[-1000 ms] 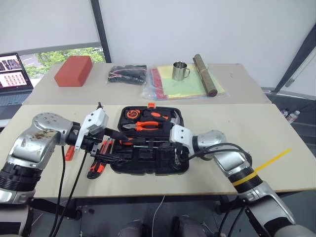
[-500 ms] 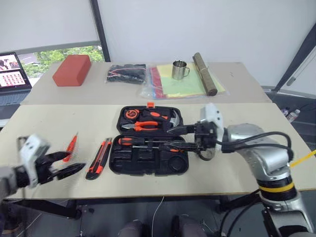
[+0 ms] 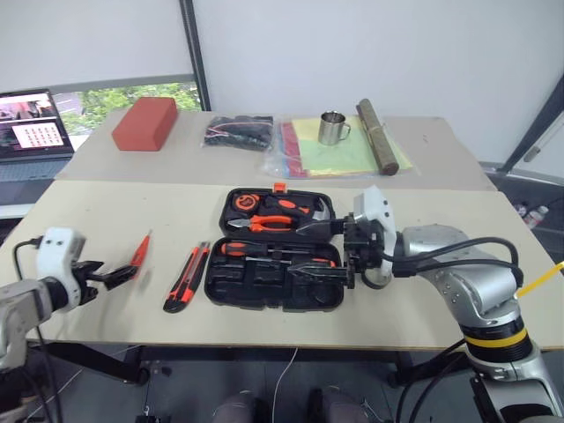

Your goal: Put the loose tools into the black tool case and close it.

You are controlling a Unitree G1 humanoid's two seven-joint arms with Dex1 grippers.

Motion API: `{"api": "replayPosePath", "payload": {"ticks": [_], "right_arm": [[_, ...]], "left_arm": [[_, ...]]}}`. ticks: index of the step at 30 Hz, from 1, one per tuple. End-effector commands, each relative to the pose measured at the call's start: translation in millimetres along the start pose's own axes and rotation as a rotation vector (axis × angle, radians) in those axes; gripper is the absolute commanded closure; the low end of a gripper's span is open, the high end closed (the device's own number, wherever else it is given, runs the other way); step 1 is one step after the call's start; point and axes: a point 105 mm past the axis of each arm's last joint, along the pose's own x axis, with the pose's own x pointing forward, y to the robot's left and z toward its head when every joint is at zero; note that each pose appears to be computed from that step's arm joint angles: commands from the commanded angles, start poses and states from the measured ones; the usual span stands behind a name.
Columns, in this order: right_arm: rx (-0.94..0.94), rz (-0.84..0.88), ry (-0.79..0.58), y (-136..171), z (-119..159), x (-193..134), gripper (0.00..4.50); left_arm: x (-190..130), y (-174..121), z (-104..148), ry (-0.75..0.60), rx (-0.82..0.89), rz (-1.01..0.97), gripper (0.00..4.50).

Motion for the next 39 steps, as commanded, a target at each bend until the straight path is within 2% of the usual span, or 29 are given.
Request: {"api": "replayPosePath", "payload": {"ticks": [1,2,3,5,8,11,13,14,16,18,23,31,39], "right_arm": [[-0.063,-0.012,-0.025,4,12,-2,0.04],[-0.062,-0.020,-0.027,4,12,-3,0.04],[-0.060,-0.029,-0.027,3,12,-4,0.00],[-0.058,-0.044,-0.026,2,11,-7,0.00],[-0.058,-0.073,-0.006,2,7,-14,0.00],[-0.040,-0.094,0.018,4,2,-22,0.00],[-0.012,-0.093,0.037,8,-3,-28,0.00],[0.006,-0.085,0.044,11,-5,-30,0.00],[0.044,-0.034,0.063,25,-9,-37,0.00],[0.062,0.004,0.082,37,-12,-42,0.00],[0.063,-0.010,0.093,43,-14,-41,0.00],[0.058,-0.119,0.057,39,-10,-41,0.00],[0.055,-0.200,0.055,38,-13,-44,0.00]], "left_arm": [[10,10,-6,0.078,-0.001,0.065,0.00],[13,11,-8,0.092,-0.009,0.071,0.00],[15,13,-10,0.106,-0.008,0.076,0.50],[17,16,-14,0.131,0.007,0.088,1.02],[14,19,-6,0.099,0.014,0.079,2.13],[8,7,27,-0.007,0.071,-0.027,3.31],[1,-23,61,-0.115,0.192,-0.195,3.96],[-4,-40,73,-0.157,0.266,-0.280,4.07],[-21,-92,91,-0.225,0.500,-0.554,4.07],[-31,-132,89,-0.202,0.670,-0.778,4.07],[-17,-175,79,-0.065,0.893,-1.009,4.07],[32,-182,64,0.136,1.052,-1.036,4.07],[45,-176,56,0.194,1.060,-1.042,4.07]]}}
